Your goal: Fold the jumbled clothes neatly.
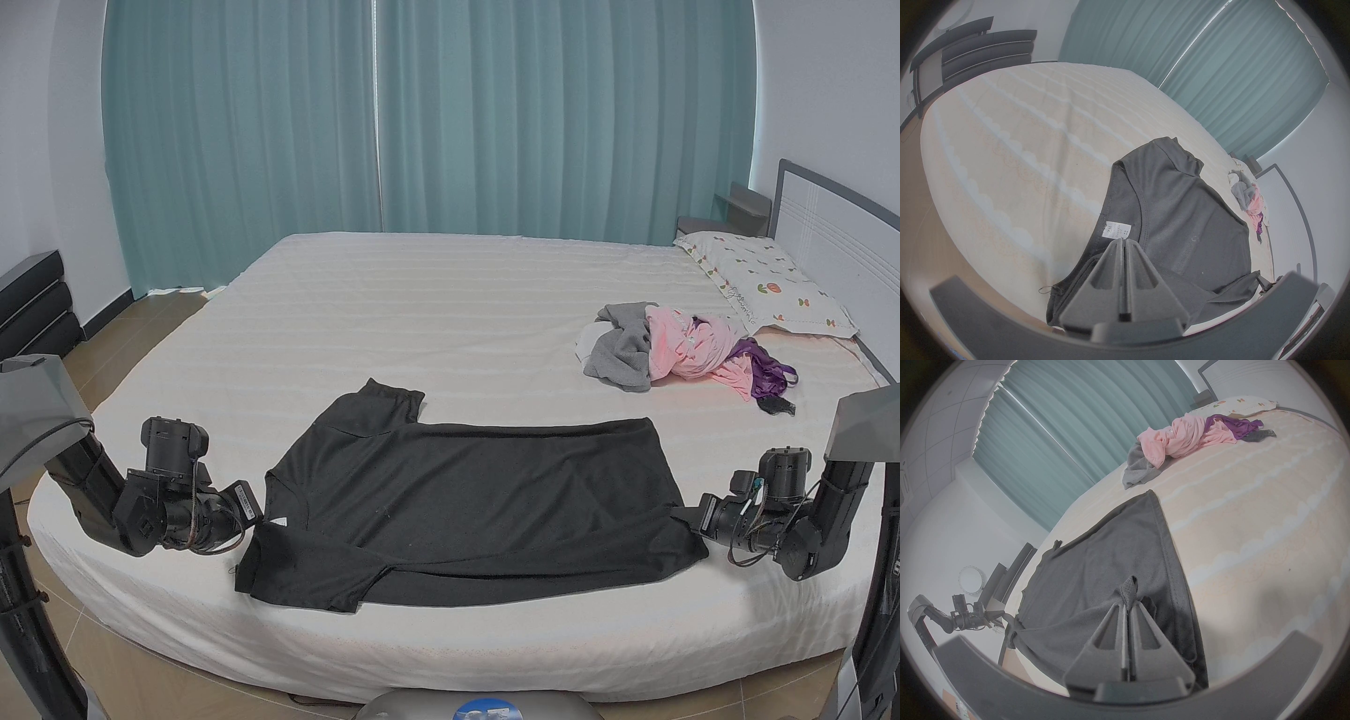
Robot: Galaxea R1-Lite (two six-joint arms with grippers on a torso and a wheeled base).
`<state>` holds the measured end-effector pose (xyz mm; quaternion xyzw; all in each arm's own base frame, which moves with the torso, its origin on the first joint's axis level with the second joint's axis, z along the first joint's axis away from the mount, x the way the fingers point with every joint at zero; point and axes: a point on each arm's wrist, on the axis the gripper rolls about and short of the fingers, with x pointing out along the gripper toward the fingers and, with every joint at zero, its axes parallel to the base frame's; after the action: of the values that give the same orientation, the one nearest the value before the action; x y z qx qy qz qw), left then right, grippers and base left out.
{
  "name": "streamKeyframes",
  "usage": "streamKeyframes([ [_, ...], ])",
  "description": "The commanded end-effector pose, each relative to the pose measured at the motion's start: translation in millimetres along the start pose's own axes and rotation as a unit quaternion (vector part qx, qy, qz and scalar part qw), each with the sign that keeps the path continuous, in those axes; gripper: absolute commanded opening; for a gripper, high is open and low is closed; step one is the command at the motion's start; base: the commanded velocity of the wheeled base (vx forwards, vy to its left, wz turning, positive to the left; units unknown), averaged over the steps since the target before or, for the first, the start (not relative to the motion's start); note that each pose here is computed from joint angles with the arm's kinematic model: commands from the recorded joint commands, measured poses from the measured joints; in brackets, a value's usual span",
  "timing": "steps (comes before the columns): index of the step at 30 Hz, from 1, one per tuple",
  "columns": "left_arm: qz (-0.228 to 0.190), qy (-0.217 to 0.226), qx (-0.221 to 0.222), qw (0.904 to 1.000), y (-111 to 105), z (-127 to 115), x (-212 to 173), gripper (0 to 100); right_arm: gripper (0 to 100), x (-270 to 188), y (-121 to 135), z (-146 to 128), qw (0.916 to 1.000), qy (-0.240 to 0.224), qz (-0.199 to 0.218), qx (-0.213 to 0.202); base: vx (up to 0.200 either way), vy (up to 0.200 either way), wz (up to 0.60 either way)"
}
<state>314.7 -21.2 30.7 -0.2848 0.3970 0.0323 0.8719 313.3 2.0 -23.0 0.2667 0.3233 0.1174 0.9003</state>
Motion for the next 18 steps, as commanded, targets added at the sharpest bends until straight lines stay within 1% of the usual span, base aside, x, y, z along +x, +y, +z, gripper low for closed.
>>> streamKeyframes([
  [1,-0.007,-0.009,0.001,0.9999,-2.8,1.9,-9.0,0,0,-13.9,8.6,9.1,0.9998,-0.019,0.008,-0.002,0.000,0.000,0.00],
  [4,-0.008,-0.013,-0.006,0.9999,-3.5,3.4,-10.6,0,0,-18.6,10.4,11.5,0.9997,-0.024,0.009,-0.003,0.000,0.000,0.00],
  [6,-0.011,-0.020,-0.022,0.9995,-5.2,6.1,-13.6,0,0,-23.2,12.3,14.3,0.9994,-0.031,0.010,-0.004,0.000,0.000,0.00],
  [11,-0.013,-0.028,-0.028,0.9991,-4.8,8.6,-19.2,0,0,-31.5,9.6,12.8,0.9995,-0.032,0.002,0.002,0.000,0.000,0.00],
  [18,-0.019,-0.037,-0.036,0.9985,-4.8,6.5,-36.9,0,0,-39.8,2.7,10.4,0.9993,-0.035,-0.007,0.011,0.000,0.000,0.00],
])
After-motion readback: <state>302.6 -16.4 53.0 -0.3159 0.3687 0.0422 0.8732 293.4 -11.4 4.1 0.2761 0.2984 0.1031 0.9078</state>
